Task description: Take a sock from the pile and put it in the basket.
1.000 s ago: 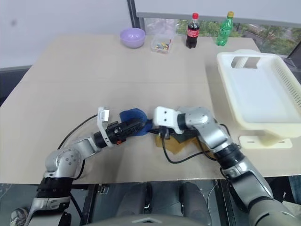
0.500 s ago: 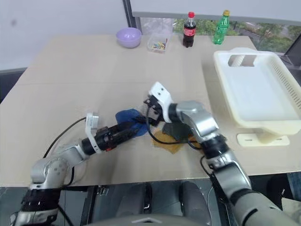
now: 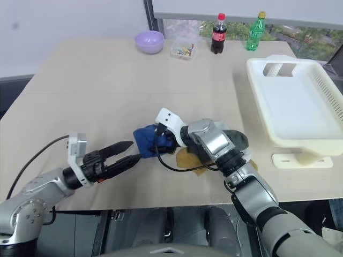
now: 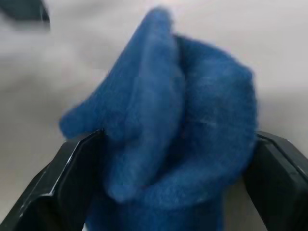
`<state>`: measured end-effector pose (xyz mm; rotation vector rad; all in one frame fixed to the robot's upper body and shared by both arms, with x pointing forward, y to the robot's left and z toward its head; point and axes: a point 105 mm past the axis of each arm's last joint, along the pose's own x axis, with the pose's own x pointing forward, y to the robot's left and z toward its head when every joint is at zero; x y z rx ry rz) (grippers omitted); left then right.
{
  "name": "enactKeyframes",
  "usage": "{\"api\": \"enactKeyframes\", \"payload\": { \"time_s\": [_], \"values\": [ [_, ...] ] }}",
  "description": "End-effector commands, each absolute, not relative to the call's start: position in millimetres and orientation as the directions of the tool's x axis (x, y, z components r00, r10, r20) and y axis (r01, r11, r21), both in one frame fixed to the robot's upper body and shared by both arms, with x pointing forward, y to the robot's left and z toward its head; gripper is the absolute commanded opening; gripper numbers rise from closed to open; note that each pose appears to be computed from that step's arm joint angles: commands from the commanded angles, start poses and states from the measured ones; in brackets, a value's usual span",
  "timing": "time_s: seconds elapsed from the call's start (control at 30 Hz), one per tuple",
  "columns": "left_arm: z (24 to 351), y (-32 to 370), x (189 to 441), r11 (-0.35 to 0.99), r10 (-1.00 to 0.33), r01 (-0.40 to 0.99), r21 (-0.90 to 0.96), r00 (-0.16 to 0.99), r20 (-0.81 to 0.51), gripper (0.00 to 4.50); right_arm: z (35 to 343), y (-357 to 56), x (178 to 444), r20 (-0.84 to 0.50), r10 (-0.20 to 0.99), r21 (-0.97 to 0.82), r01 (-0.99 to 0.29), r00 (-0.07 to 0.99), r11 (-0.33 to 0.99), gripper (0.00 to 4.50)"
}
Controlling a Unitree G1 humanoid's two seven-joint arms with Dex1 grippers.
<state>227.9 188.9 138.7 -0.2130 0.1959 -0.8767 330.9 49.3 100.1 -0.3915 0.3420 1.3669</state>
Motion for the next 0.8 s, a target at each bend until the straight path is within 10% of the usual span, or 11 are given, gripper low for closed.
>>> {"api": "enactKeyframes", "payload": {
  "time_s": [0.03, 0.37, 0.8],
  "values": [
    [156, 195, 218, 0.639, -0.769, 0.758, -0.134, 0.637, -0.064, 4.5, 80, 51, 327, -0.537, 0.832, -0.114, -0.989, 0.141, 0.094, 4.2],
    [162, 214, 209, 0.667, -0.738, 0.744, 0.044, 0.668, -0.099, 4.5, 76, 60, 323, -0.517, 0.851, -0.065, -0.996, 0.089, 0.065, 0.03],
    [174, 180, 225, 0.58, -0.813, 0.812, 0.063, 0.582, -0.008, 4.5, 223, -41, 341, -0.033, 0.911, 0.246, -0.881, 0.41, 0.405, 0.03]
  ]
}}
